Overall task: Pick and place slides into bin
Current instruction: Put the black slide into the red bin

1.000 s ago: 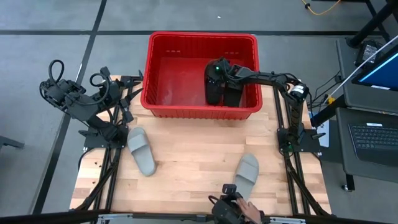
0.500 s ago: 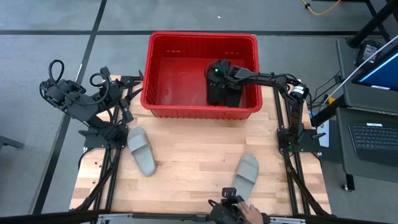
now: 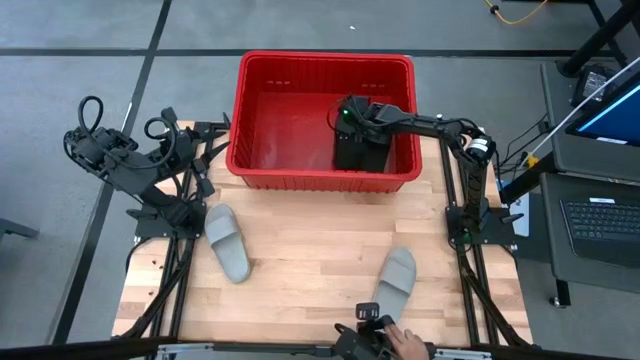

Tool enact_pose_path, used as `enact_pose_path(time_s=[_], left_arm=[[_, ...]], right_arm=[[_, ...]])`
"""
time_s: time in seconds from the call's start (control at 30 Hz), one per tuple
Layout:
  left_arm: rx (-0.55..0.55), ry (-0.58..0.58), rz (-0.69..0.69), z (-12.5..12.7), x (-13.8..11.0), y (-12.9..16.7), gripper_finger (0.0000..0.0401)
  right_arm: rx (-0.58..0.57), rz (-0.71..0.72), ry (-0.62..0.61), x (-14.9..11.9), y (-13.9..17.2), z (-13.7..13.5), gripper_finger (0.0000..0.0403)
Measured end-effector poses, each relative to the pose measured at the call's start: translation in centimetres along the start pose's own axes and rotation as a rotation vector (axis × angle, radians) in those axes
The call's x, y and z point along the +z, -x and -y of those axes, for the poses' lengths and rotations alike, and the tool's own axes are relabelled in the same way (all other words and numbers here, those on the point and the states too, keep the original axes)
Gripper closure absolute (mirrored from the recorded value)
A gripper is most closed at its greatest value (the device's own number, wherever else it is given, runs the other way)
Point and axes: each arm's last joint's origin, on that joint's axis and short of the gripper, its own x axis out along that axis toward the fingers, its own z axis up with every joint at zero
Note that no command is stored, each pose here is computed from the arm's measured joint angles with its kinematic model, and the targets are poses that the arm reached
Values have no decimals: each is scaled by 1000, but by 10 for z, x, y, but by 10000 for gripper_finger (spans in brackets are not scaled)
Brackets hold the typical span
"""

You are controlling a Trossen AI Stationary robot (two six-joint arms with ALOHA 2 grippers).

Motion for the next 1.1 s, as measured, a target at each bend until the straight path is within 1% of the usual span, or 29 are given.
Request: enact_pose_path(time_s=[0.07, 0.23, 0.7, 0.87, 1.1], left_arm=[[0, 0, 0, 0, 0, 0, 313], [0, 0, 0, 0, 0, 0, 313], [0, 0, 0, 0, 0, 0, 313], [0, 0, 0, 0, 0, 0, 313], [-1, 0, 0, 0, 0, 0, 313]], right_arm=[[11, -10, 23, -1, 0, -1, 387], [66, 4, 31, -2, 1, -4, 387], [111, 28, 71, 6, 6, -15, 387], [112, 32, 115, 6, 6, -16, 388], [141, 7, 136, 4, 7, -19, 388]])
